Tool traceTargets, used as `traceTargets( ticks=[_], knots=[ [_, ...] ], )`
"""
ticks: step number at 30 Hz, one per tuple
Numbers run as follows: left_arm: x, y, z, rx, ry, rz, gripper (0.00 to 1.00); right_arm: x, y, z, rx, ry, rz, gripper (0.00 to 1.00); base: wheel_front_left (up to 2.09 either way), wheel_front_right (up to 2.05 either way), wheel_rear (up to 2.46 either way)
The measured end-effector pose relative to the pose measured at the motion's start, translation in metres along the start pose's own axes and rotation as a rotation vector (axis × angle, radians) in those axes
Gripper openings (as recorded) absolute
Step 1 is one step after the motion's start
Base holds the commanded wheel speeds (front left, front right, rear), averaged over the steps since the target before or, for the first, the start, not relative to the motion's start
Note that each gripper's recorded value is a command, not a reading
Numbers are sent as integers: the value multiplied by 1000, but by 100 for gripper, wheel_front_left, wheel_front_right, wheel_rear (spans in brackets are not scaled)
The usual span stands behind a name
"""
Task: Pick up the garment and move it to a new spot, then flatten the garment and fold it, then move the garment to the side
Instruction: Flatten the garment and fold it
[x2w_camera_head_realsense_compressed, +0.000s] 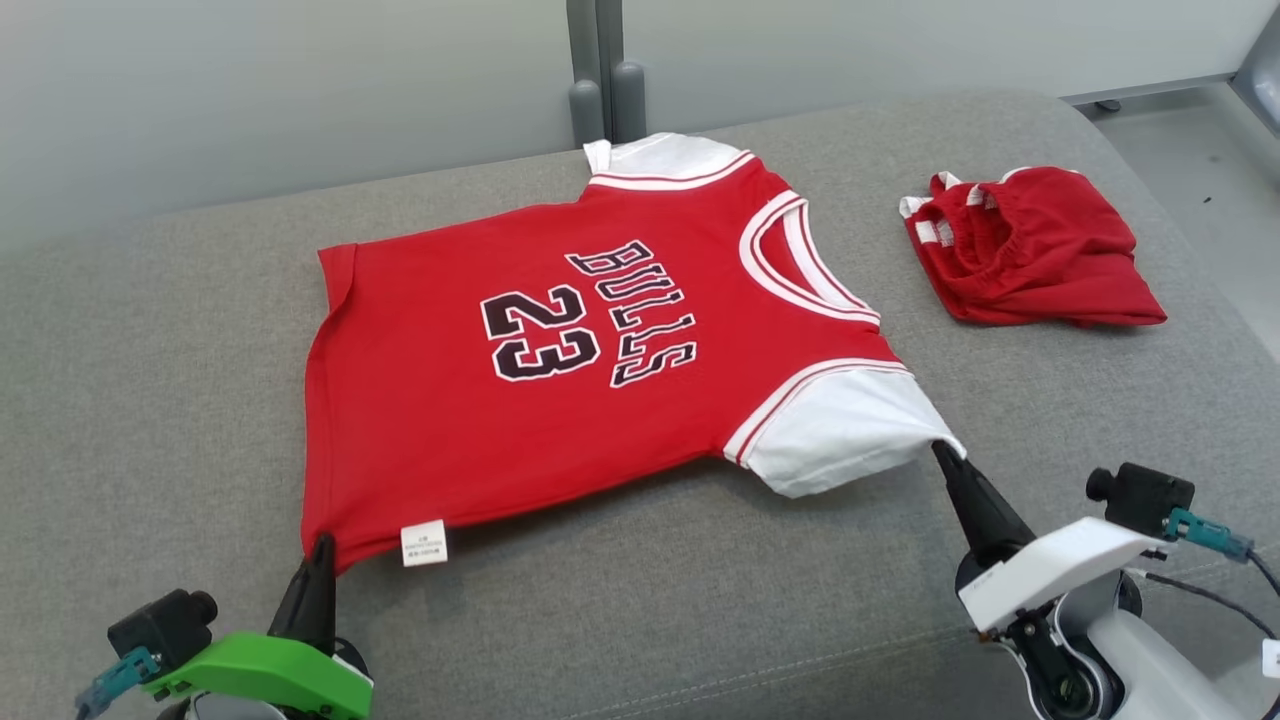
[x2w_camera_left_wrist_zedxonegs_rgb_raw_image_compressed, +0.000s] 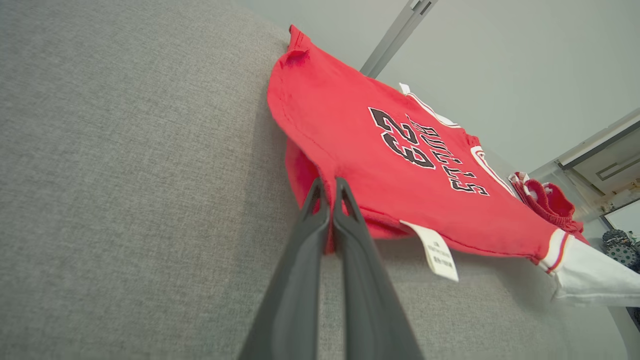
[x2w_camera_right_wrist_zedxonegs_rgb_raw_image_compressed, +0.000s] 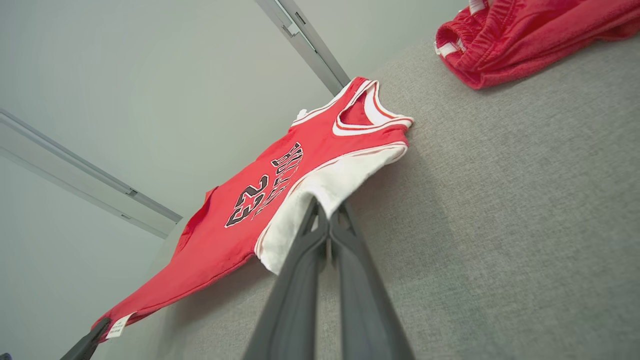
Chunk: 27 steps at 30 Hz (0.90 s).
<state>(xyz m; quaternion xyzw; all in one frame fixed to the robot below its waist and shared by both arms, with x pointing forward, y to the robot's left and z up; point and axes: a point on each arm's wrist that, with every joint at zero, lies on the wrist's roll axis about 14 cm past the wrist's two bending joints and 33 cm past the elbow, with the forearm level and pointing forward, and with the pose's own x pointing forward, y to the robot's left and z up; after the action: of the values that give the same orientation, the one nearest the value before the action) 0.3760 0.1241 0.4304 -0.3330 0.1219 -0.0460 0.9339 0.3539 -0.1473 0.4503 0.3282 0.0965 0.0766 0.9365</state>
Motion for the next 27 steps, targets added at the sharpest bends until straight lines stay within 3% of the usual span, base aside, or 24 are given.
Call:
traceTargets(
  ticks=[13,27],
  knots=[
    [-26,13,-19,55,53,14,0,-42,-20,-35,40,77,-70,0,0,0,0],
    [-37,33,-51,241,182,52,0,-56,-33,-82,29,218,-132,0,0,0,0]
  ],
)
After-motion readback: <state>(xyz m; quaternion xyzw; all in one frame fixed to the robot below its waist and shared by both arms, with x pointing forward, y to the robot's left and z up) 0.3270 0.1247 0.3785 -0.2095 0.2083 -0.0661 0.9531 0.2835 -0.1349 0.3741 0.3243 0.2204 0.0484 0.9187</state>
